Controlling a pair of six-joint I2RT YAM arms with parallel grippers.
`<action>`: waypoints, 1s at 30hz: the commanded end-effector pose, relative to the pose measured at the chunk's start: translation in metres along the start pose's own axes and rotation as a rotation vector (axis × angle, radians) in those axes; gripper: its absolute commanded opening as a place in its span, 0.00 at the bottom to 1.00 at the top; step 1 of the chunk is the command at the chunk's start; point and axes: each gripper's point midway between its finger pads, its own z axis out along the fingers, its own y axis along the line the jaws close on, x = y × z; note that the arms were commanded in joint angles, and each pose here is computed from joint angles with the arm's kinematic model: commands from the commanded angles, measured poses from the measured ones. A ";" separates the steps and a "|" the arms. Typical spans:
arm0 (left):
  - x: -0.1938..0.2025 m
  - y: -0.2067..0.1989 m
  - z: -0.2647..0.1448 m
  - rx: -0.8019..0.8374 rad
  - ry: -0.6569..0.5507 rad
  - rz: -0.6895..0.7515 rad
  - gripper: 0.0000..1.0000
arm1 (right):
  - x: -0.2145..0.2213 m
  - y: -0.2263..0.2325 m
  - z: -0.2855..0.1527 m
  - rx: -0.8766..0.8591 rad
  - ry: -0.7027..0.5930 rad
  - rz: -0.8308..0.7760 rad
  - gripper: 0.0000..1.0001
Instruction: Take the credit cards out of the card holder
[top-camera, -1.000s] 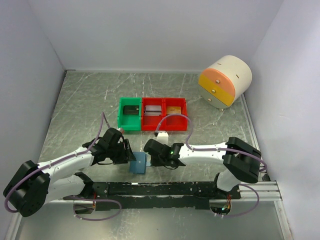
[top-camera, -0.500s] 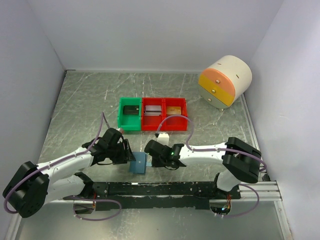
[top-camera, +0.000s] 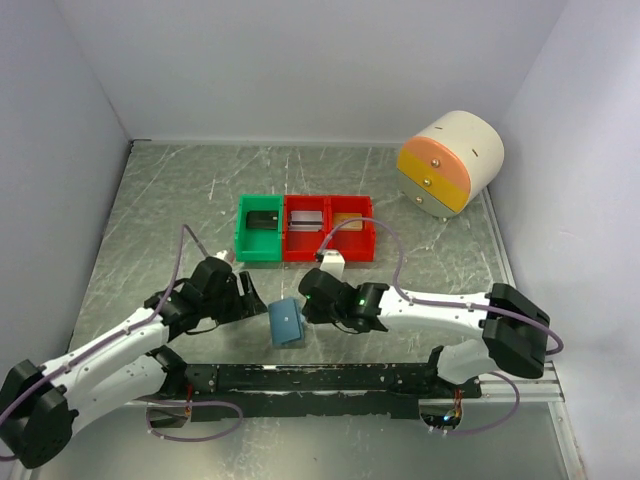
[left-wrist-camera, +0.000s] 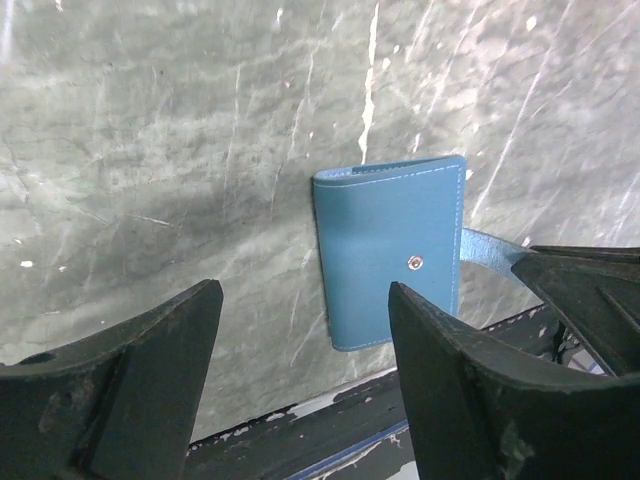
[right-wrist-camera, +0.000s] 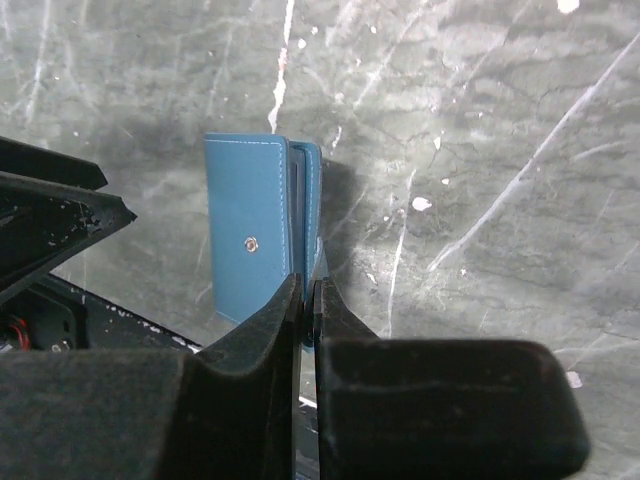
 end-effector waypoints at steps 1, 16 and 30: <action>-0.028 -0.011 -0.018 -0.001 -0.122 -0.009 0.83 | -0.029 0.013 -0.016 -0.027 -0.074 -0.051 0.02; -0.058 -0.008 -0.070 -0.041 -0.298 -0.090 0.92 | -0.055 0.093 -0.031 -0.311 -0.091 -0.095 0.03; -0.046 -0.021 -0.059 0.021 -0.211 -0.022 0.91 | -0.047 0.074 -0.014 -0.327 -0.043 -0.025 0.03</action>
